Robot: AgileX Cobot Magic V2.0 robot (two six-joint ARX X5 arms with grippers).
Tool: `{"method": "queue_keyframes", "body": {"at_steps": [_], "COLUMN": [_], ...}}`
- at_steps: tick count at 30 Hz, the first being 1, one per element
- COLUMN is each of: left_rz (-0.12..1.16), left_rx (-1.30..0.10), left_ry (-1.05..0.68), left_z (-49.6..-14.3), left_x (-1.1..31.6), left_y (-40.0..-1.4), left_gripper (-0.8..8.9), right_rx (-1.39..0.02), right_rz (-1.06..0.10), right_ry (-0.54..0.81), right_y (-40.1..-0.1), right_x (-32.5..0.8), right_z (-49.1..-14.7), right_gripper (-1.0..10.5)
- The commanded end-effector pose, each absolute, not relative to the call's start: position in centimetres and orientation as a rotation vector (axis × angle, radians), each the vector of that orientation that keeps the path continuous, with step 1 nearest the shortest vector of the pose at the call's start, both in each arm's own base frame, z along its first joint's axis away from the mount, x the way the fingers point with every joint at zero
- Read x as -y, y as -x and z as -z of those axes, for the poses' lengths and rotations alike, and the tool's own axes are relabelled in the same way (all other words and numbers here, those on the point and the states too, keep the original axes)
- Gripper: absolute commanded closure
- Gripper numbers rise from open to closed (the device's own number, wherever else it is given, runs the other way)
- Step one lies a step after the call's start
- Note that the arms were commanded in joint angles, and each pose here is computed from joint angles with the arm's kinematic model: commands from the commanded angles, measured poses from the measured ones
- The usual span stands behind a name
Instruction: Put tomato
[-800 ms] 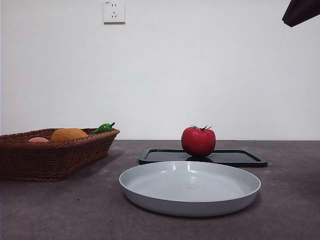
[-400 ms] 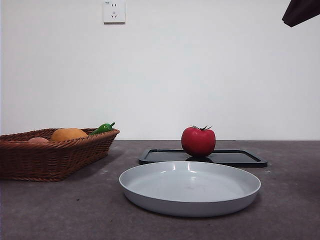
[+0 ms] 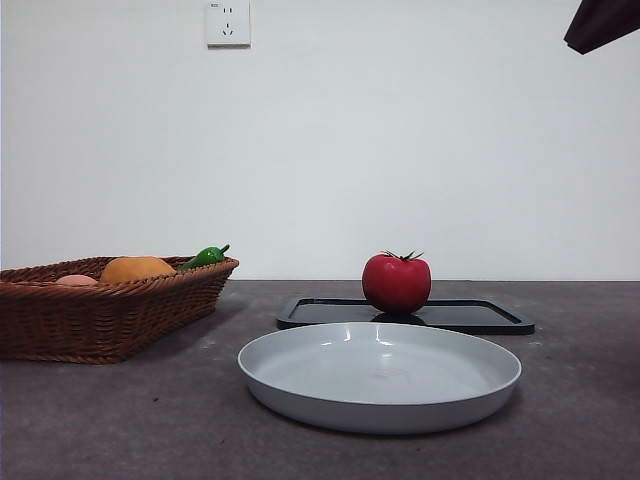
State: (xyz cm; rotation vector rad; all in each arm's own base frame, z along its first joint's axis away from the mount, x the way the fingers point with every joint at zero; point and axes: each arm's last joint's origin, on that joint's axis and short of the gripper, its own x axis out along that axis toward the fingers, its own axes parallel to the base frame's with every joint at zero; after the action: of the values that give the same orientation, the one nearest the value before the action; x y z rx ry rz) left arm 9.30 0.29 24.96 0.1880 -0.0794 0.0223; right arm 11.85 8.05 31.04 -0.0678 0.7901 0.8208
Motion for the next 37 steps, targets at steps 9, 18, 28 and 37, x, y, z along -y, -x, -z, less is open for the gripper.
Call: {"method": "queue_keyframes", "body": {"at_steps": [9, 18, 28, 37], "left_rz": [-0.023, -0.018, -0.008, -0.011], "left_rx": [0.012, -0.049, -0.183, -0.181], "left_ry": [-0.168, -0.165, -0.153, -0.120], "left_z": [-18.8, -16.3, -14.9, -14.9], "left_x": [-0.3, -0.3, -0.3, -0.3], "left_y": [-9.5, -9.7, -9.6, -9.6], "left_gripper": [8.06, 8.06, 8.06, 8.06], "right_rx": [-0.784, -0.784, -0.784, -0.784], "right_rz": [-0.825, -0.825, -0.825, -0.825], "right_ry": [0.056, 0.056, 0.056, 0.057], "right_y": [-11.9, -11.9, -11.9, -11.9], "right_x": [-8.2, -8.2, -8.2, -8.2], "right_z": [-31.3, -31.3, -31.3, -31.3], "right_gripper": [9.4, 9.4, 9.4, 9.4]}}
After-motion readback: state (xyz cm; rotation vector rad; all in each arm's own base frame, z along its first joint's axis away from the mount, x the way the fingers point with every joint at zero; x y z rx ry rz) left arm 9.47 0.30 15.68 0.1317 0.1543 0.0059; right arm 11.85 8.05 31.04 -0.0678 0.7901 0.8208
